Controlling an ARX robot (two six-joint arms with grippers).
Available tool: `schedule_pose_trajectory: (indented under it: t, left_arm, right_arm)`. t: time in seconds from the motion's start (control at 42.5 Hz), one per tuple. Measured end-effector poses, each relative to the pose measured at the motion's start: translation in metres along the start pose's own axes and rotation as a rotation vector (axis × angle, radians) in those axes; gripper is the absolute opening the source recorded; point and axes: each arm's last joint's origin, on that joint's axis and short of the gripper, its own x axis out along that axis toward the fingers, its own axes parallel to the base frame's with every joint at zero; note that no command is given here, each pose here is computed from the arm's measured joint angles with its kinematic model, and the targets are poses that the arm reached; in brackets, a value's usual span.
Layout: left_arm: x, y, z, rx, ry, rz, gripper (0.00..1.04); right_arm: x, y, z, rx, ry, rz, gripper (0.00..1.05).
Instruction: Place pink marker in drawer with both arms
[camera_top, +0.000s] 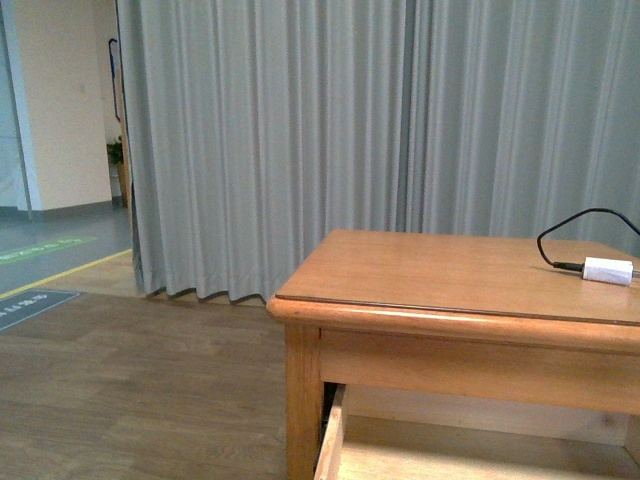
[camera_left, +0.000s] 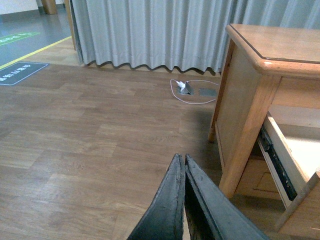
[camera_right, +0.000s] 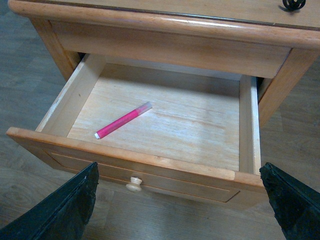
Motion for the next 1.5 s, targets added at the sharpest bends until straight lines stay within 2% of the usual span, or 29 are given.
schedule_pose_trajectory:
  t: [0.306,0.564,0.658,0.729,0.776,0.964,1.105,1.246,1.504]
  left_arm:
    - [-0.012,0.0,-0.009,0.0,0.004,0.0,0.04]
    - [-0.015,0.0,-0.008,-0.001,-0.021,0.0,0.05]
    - [-0.015,0.0,-0.008,0.0,-0.021,0.0,0.19]
    - [-0.015,0.0,-0.008,0.0,-0.021,0.0,0.3]
    - [-0.015,0.0,-0.008,0.0,-0.021,0.0,0.37]
    - [-0.015,0.0,-0.008,0.0,-0.021,0.0,0.73]
    - [-0.015,0.0,-0.008,0.001,-0.021,0.0,1.01]
    - [-0.015,0.0,-0.008,0.001,-0.021,0.0,0.99]
    - [-0.015,0.0,-0.008,0.0,-0.021,0.0,0.99]
  right_arm:
    - [0.0,0.0,0.0,0.0,0.0,0.0,0.96]
    - [0.0,0.0,0.0,-0.001,-0.007,-0.012,0.96]
    - [0.004,0.002,-0.004,0.002,-0.132,-0.176,0.96]
    - [0.006,0.0,-0.007,0.0,-0.112,-0.271,0.96]
    - [0.009,-0.002,-0.013,-0.014,-0.058,-0.284,0.96]
    - [0.033,0.003,-0.048,-0.114,0.238,-0.144,0.96]
    - [0.051,0.0,-0.058,-0.119,0.34,-0.086,0.96]
    - [0.069,-0.005,-0.067,-0.104,0.396,-0.06,0.96]
    - [0.101,-0.011,-0.076,-0.055,0.34,-0.02,0.96]
